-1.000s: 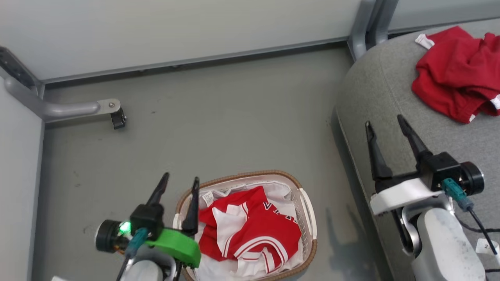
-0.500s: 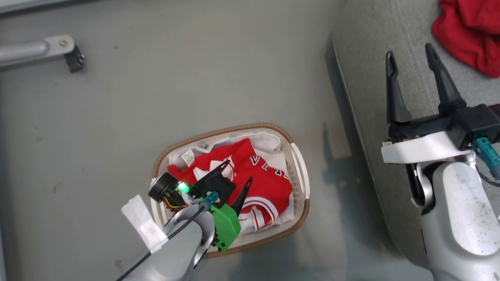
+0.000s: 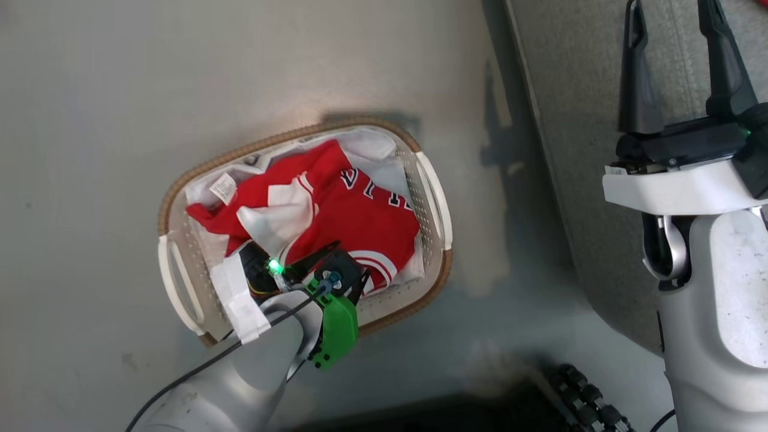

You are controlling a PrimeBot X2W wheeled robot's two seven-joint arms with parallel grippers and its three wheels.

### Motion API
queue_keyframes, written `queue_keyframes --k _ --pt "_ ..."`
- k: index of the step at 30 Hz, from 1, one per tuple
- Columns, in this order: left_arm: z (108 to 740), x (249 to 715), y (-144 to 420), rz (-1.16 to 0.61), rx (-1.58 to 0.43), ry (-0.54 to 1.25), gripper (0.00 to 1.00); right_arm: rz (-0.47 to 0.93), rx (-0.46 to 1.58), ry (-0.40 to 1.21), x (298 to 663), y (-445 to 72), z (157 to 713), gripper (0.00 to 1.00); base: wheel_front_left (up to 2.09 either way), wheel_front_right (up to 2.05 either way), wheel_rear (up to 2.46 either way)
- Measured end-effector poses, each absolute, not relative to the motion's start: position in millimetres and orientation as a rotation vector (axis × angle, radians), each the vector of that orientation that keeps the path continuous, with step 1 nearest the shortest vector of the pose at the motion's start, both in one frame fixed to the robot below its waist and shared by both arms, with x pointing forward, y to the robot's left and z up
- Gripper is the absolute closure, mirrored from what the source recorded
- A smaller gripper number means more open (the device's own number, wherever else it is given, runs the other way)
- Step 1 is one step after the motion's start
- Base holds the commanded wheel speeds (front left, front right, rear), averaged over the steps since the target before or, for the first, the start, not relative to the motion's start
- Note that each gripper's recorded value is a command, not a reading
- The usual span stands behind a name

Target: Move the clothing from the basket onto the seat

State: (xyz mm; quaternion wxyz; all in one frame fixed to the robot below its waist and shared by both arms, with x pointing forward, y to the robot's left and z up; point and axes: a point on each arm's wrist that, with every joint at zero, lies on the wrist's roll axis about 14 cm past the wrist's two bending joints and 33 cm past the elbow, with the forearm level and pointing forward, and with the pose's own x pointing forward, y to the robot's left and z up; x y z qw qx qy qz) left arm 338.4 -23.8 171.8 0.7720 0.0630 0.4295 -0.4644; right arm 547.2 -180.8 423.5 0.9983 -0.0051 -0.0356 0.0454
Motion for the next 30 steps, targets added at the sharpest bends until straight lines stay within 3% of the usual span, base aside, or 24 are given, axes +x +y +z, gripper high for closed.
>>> queue_keyframes --k 16,17,18,19,20,30 --pt "100 320 -14 -1.030 0.167 1.119 0.00 0.065 -0.023 0.053 550 -196 355 0.00 0.00 0.00 0.00" --pt "99 321 -14 -1.026 0.165 1.121 0.24 0.062 -0.026 0.053 550 -198 355 0.00 0.00 0.00 0.00" --pt "98 322 -14 -1.022 0.165 1.122 0.58 0.061 -0.026 0.054 550 -198 355 0.00 0.00 0.00 0.00" --pt "98 322 -14 -1.021 0.165 1.121 0.70 0.059 -0.026 0.054 550 -199 356 0.00 0.00 0.00 0.00" --pt "99 323 -13 -1.016 0.165 1.121 0.98 0.059 -0.027 0.052 550 -199 356 0.00 0.00 0.00 0.00" --pt "123 354 -20 -0.929 0.104 1.008 1.00 0.070 -0.015 0.025 550 -194 375 0.00 0.00 0.00 0.00"
